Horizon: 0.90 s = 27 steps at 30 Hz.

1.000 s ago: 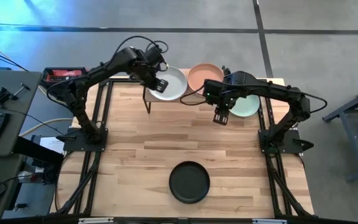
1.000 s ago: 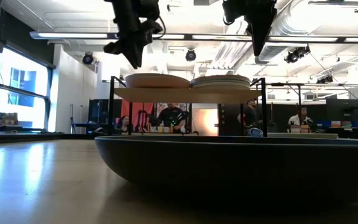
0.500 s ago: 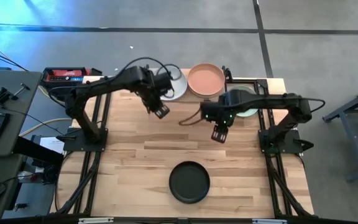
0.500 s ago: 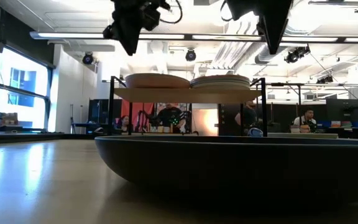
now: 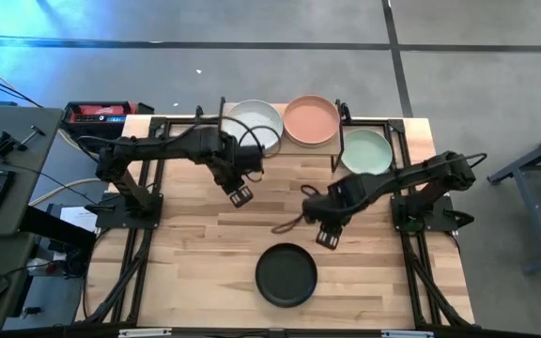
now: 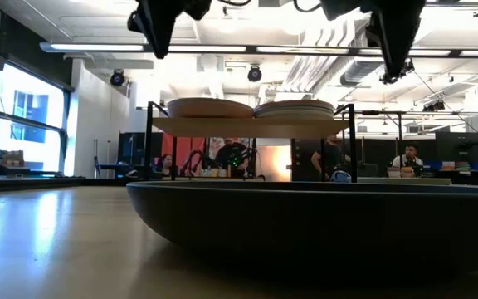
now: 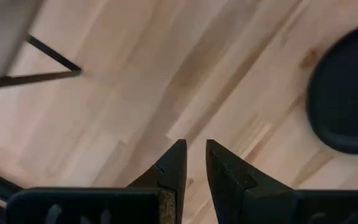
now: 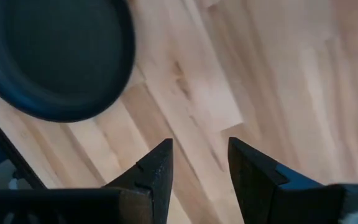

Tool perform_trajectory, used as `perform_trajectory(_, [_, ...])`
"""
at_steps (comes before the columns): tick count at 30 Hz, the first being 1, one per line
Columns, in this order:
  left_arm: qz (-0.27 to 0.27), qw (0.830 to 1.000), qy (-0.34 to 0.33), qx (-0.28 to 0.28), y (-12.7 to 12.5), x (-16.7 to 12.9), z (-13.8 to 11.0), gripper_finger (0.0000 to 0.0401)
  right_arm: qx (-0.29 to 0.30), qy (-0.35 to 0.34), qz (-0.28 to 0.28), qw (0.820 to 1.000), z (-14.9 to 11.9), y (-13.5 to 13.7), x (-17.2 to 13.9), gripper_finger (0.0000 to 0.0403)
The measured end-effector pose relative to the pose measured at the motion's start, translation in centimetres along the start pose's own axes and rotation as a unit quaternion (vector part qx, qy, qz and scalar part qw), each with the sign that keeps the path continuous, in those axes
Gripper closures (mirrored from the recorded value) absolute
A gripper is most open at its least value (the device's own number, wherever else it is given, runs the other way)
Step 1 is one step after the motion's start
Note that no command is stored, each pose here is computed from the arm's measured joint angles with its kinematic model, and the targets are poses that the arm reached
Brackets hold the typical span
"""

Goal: Place and stack plates onto a shelf
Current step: Stack the black plate on top of the other gray plate on the shelf

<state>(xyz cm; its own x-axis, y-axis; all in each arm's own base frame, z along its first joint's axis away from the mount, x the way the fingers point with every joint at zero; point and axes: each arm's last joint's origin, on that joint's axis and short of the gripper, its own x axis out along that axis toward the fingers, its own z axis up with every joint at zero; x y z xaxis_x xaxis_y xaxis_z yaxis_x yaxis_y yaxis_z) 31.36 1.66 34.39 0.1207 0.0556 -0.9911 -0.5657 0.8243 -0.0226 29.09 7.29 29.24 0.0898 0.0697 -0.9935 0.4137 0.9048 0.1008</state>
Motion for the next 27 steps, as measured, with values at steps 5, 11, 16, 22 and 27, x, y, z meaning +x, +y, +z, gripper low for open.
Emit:
perform_trajectory(5, [-0.001,1.000,0.006,0.009,-1.9,-0.1,-1.4,0.0353,0.005,-0.011,0.015,1.000,-1.0,1.7,1.0,0.0272])
perform_trajectory(11, [-0.006,1.000,0.006,-0.009,-4.0,-0.3,-3.0,0.0353,0.015,-0.046,0.047,0.998,-1.6,3.5,2.3,0.0272])
perform_trajectory(16, [-0.008,0.999,0.006,-0.038,-5.4,-0.4,-4.2,0.0353,0.003,-0.094,0.073,0.993,-1.7,4.6,3.7,0.0272])
perform_trajectory(22, [-0.011,0.997,0.007,-0.072,-6.6,-0.5,-5.5,0.0353,-0.006,-0.106,0.087,0.991,-2.3,5.1,5.6,0.0272])
perform_trajectory(27, [0.011,0.993,0.023,-0.114,-7.4,0.7,-6.8,0.0353,0.002,-0.109,0.059,0.992,-3.0,4.6,7.1,0.0272])
